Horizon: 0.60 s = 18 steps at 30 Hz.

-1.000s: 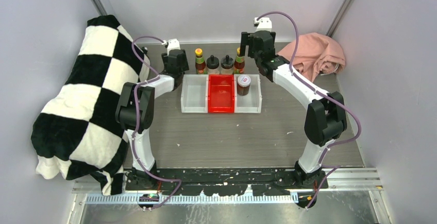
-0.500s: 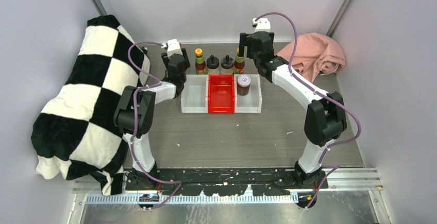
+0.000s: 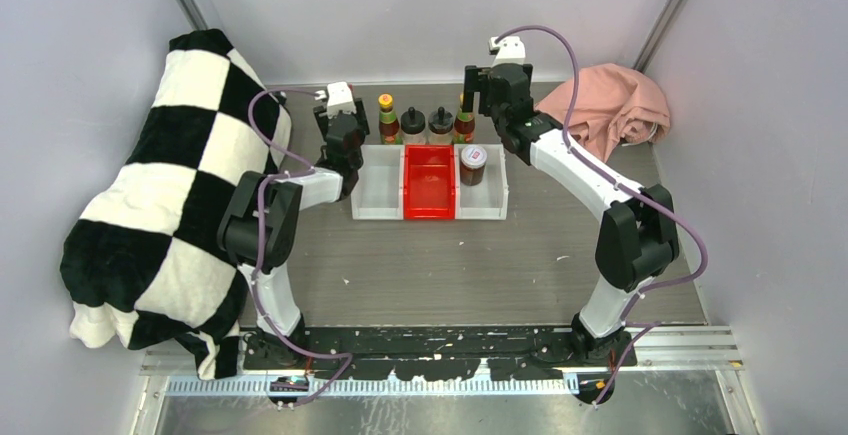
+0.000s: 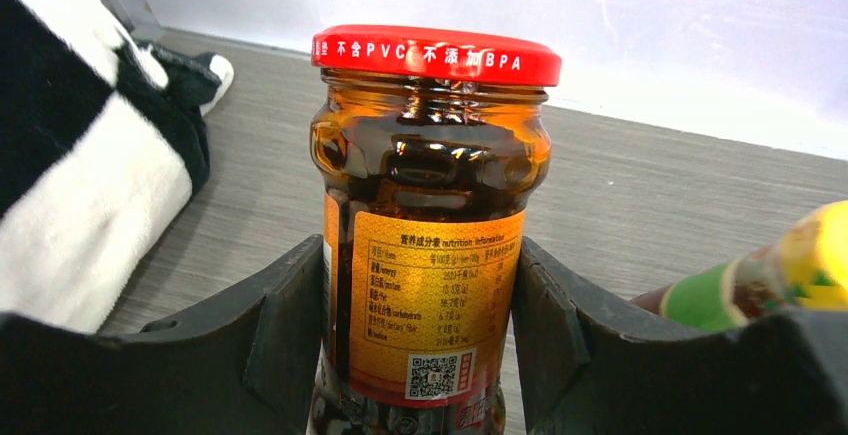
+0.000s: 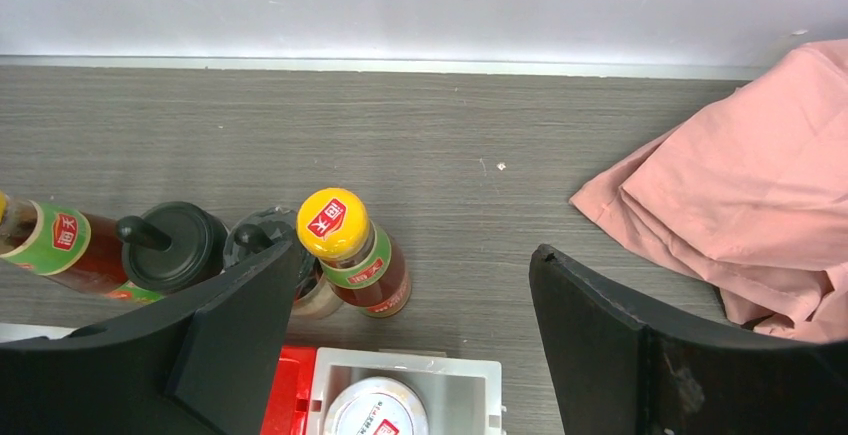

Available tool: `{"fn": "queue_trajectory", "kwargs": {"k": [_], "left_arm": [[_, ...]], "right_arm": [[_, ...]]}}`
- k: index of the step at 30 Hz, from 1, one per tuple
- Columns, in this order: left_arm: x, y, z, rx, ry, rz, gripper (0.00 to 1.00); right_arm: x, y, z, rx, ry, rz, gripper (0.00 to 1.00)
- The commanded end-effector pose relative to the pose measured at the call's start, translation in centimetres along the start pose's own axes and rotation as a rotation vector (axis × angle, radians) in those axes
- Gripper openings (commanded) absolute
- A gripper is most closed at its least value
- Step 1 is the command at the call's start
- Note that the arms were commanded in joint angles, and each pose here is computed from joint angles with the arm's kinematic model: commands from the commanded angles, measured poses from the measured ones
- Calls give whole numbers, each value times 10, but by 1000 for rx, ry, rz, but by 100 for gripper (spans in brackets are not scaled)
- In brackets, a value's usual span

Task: Organize the condiment bottles
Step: Pick up the bottle from the center of the board, then place the bottle in the storage box.

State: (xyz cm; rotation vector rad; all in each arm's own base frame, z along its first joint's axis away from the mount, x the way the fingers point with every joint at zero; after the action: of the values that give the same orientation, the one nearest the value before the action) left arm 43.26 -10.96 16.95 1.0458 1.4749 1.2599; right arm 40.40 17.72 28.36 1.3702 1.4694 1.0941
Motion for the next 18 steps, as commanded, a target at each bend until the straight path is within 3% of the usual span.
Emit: {"fn": "queue_trajectory", "kwargs": {"k": [1,18], "left_arm": [[-8,97,-15,-342,-20,-160,0],[-32,137,-74,-443,-147,-187,0]], "right_arm": [[-1,22,-17,-77,4,21,91],[-4,30,-43,-115,-22,36,91]]}}
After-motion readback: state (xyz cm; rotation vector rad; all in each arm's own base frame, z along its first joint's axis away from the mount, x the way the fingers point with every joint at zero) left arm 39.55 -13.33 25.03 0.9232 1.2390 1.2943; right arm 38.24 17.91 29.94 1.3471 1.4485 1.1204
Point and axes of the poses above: each gripper's point midway between its finger pads, its own z axis out along the fingers, its own x axis along the line the jaws close on, y = z × x, the point moved 10 cm from there along -z, back along the fingers, and after that the axes turned 3 degrees about -z, right-handed, at the moved point
